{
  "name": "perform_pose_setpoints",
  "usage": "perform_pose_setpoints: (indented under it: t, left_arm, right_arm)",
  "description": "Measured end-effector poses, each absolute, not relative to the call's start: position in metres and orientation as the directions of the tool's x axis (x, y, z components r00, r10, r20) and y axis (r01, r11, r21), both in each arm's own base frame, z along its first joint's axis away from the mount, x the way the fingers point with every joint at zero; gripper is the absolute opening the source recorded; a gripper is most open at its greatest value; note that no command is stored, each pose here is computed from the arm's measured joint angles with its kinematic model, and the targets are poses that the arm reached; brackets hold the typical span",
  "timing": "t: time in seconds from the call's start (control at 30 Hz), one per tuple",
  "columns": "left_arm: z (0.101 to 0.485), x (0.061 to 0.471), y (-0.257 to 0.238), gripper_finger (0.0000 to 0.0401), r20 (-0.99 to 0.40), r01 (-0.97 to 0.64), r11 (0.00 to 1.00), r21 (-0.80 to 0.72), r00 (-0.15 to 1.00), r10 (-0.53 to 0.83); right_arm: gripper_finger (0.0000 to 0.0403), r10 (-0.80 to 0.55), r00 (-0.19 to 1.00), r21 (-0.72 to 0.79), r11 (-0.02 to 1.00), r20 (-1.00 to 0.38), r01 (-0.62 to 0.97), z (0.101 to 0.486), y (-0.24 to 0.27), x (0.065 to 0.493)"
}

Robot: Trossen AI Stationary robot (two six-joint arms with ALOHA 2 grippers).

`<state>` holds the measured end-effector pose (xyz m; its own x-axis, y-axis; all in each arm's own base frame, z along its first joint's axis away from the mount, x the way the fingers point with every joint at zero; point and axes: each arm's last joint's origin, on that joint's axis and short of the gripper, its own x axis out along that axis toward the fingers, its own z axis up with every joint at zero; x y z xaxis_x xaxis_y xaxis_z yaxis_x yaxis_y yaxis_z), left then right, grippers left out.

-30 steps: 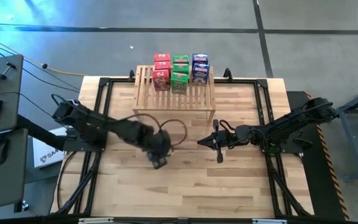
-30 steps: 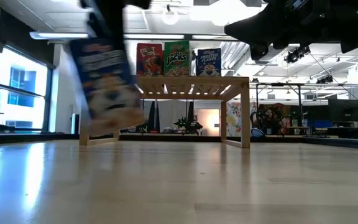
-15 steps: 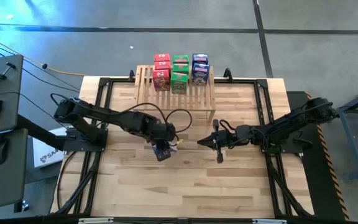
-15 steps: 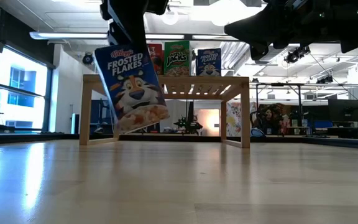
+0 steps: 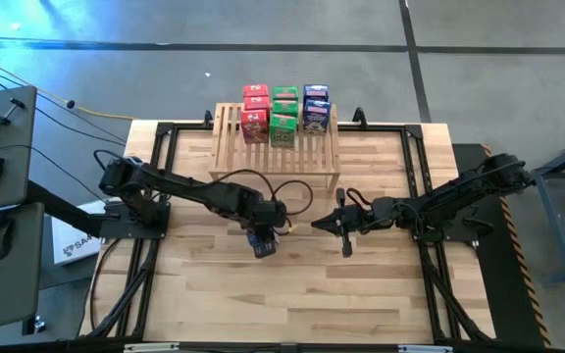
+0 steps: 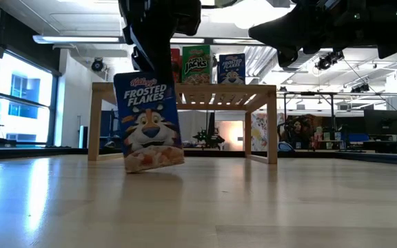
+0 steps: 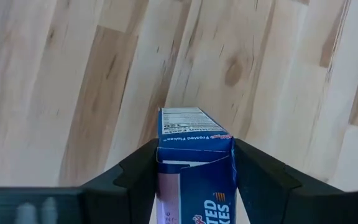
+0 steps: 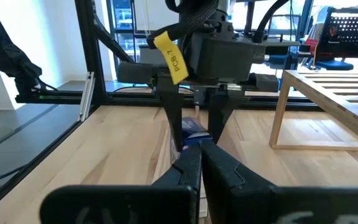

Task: Stack cereal on shelf
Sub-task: Put the blue cereal box on the shelf aligned with the other blue cereal boxes

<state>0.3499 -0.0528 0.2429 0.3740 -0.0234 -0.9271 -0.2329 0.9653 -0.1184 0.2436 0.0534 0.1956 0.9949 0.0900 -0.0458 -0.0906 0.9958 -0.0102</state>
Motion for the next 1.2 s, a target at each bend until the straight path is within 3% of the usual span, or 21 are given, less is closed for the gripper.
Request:
perform_pose_setpoints:
  t: [0.43,0.77,1.0,1.2]
  left_arm:
    - [0.261,0.344,-0.040,0.0240,-0.904,-0.205,0.965,-0.163,0.423,-0.063]
    - [0.298,0.319,-0.041,0.0241,-0.839,-0.175,0.977,-0.125,0.544,-0.010]
    - [0.284,0.292,-0.045,0.0227,-0.811,-0.166,0.974,-0.156,0.585,-0.030]
    - [0.276,0.272,-0.042,0.0195,-0.677,-0.135,0.967,-0.218,0.734,-0.051]
  right_arm:
    - [0.0002,0.090,0.995,-0.006,0.996,-0.046,-0.090,0.196,0.053,0.244]
    - [0.0002,0.091,0.995,-0.006,0.996,-0.047,-0.092,0.196,0.053,0.244]
    - [0.0002,0.092,0.994,-0.006,0.996,-0.051,-0.092,0.195,0.053,0.244]
    - [0.0002,0.092,0.994,-0.007,0.996,-0.054,-0.093,0.195,0.053,0.244]
